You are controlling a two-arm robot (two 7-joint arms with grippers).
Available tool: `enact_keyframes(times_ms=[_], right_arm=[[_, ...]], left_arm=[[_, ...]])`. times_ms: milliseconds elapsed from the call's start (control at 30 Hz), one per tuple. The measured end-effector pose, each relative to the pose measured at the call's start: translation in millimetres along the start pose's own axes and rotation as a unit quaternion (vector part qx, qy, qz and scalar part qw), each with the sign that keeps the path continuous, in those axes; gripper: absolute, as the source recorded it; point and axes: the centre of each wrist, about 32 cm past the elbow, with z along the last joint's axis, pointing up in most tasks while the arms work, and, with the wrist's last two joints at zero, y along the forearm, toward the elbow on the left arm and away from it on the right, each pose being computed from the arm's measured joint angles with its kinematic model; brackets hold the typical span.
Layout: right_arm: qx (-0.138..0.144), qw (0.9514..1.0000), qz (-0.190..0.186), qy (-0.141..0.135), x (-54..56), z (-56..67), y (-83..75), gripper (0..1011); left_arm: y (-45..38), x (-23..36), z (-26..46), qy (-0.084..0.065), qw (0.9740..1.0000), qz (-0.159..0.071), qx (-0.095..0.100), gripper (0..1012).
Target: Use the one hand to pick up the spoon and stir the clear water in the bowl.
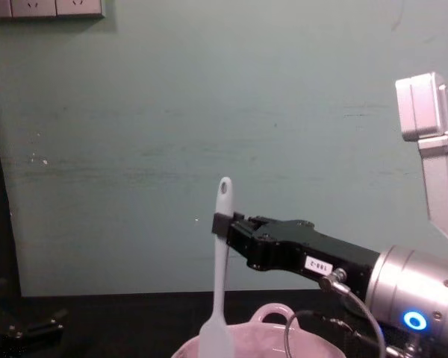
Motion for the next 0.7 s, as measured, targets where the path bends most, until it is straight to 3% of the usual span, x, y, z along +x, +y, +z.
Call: enact_keyframes(times_ms=[233, 400, 500, 700], right_arm=[[0.017, 0.9975, -0.046, -0.051, 13.5, -3.6, 2.2, 121], [0.003, 0.9953, -0.058, -0.078, 20.2, 5.8, -8.7, 121], [-0.012, 0.9951, -0.056, -0.081, 21.4, 12.4, -15.4, 121], [-0.042, 0.9971, -0.028, -0.057, 17.2, 28.7, -34.0, 122]], left_arm=[[0.0, 0.0, 0.0, 0.0, 1.0, 0.0, 0.0, 1011], [0.0, 0.0, 0.0, 0.0, 1.0, 0.0, 0.0, 1011], [0.0, 0.0, 0.0, 0.0, 1.0, 0.0, 0.0, 1011], [0.0, 0.0, 0.0, 0.0, 1.0, 0.0, 0.0, 1011]])
